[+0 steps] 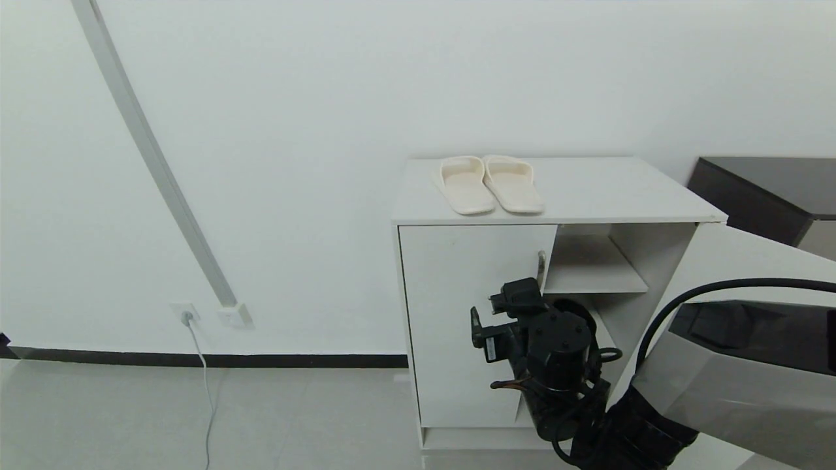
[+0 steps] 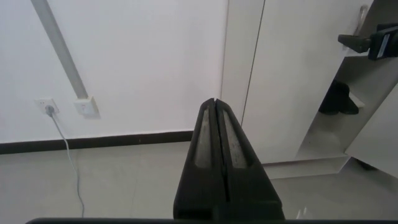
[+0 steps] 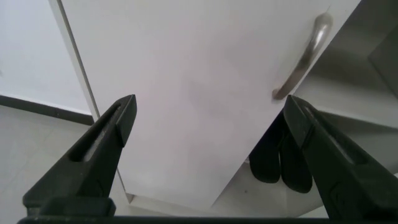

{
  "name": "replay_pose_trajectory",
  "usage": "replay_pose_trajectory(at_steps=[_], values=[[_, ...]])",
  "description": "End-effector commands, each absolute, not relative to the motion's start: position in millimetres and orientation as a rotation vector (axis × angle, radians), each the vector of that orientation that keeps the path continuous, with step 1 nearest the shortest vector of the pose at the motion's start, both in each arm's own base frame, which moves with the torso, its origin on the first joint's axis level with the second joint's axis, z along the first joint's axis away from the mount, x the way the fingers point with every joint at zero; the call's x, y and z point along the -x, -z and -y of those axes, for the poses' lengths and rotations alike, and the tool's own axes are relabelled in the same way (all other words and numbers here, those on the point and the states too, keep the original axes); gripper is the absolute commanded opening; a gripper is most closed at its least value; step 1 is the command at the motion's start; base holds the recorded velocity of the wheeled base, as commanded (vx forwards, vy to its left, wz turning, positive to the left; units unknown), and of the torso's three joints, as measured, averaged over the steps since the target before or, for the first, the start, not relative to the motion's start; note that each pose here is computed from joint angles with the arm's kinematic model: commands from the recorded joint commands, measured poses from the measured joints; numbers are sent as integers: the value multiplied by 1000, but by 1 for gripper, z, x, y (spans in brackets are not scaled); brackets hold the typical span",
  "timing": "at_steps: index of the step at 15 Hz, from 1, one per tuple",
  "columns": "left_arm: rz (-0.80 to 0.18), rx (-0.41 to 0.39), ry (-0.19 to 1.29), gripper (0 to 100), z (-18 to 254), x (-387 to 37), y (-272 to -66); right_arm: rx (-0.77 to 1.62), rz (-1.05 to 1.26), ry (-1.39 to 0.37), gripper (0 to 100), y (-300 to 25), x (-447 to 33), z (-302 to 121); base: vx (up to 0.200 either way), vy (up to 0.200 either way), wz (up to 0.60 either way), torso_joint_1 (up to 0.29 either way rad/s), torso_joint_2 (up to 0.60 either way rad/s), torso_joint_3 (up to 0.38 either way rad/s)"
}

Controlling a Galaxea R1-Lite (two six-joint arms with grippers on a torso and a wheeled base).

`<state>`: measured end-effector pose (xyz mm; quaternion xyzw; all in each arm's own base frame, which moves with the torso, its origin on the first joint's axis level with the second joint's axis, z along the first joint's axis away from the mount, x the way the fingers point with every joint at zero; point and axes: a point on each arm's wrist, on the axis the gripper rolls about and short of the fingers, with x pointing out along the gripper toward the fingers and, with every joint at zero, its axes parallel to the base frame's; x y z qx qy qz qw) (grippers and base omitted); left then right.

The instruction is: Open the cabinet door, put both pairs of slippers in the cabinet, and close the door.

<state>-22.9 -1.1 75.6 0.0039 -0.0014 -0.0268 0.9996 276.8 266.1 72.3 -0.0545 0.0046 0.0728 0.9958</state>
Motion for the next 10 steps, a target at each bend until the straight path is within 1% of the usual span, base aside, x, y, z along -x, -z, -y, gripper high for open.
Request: replay_pose_trajectory(at_steps=[1, 5, 10], values=[[2, -8, 54, 0, 1, 23, -76, 109, -9, -145, 100, -72, -277, -266, 0, 0, 0, 212, -525, -325], [2, -8, 54, 0, 1, 23, -76, 109, -9, -140, 100, -72, -278, -265, 0, 0, 0, 228, -548, -322], [2, -8, 54, 0, 1, 23, -76, 109, -9, -140, 100, -72, -278, -265, 0, 0, 0, 268, -598, -337]])
